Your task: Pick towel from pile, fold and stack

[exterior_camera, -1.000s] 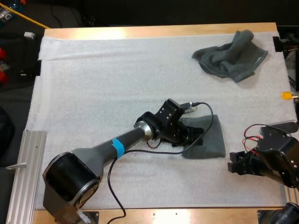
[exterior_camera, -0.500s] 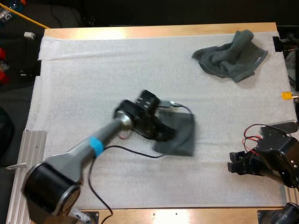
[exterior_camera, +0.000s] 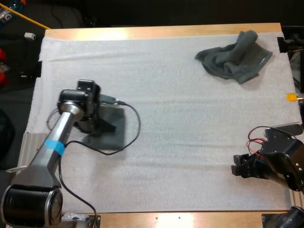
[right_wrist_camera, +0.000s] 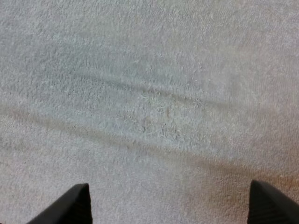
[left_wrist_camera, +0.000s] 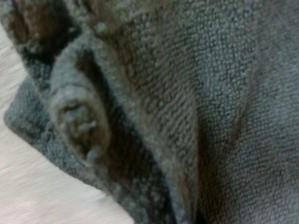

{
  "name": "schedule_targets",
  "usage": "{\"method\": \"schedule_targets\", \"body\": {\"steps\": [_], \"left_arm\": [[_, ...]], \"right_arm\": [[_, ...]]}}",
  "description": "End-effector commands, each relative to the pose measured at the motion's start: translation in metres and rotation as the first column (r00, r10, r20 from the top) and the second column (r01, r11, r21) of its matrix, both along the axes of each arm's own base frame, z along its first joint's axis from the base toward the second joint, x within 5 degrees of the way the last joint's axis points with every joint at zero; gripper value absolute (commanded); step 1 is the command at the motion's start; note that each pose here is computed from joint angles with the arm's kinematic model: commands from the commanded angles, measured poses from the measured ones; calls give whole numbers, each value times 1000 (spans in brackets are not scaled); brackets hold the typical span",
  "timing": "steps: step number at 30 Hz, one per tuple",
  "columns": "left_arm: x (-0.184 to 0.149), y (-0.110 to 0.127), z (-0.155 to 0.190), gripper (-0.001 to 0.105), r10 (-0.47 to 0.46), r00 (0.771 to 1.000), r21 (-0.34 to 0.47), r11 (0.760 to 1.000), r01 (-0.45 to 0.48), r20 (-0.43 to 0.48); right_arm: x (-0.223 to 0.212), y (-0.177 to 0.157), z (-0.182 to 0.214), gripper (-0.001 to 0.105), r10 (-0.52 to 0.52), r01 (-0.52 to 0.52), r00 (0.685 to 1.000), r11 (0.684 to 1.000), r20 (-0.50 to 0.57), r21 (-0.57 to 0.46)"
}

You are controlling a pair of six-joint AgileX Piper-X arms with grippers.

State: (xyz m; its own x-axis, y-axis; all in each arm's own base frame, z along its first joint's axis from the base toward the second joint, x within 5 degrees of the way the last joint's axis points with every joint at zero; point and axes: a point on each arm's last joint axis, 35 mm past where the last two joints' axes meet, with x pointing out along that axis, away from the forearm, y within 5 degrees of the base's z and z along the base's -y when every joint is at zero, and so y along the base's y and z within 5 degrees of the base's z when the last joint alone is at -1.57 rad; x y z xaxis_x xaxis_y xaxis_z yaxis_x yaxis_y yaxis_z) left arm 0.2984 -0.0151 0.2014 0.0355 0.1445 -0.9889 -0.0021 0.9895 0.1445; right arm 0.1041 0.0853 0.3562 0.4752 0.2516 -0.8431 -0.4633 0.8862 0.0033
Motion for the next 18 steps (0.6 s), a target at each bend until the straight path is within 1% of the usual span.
{"method": "schedule_targets", "body": {"steps": [1, 5, 9, 13, 18], "left_arm": [[-2, 8, 5, 0, 2, 1000, 49, 999, -2, -3], [-2, 27, 5, 0, 60, 998, 54, 997, -59, -11], [-3, 39, 5, 0, 84, 996, 67, 994, -82, -15], [-4, 40, 5, 0, 87, 996, 81, 993, -86, -17], [-4, 41, 5, 1, 82, 996, 110, 991, -79, -21]], "right_arm": [[0, -1, 3, 66, -10, 10, 1000, 1000, 8, 9], [1, 3, 6, 66, -2, 2, 1000, 996, -9, 92], [6, 10, 11, 66, 3, -8, 1000, 982, 28, 187], [9, 14, 16, 66, 7, -19, 999, 966, 48, 258], [10, 15, 16, 66, 15, -28, 999, 961, 50, 274]]}}
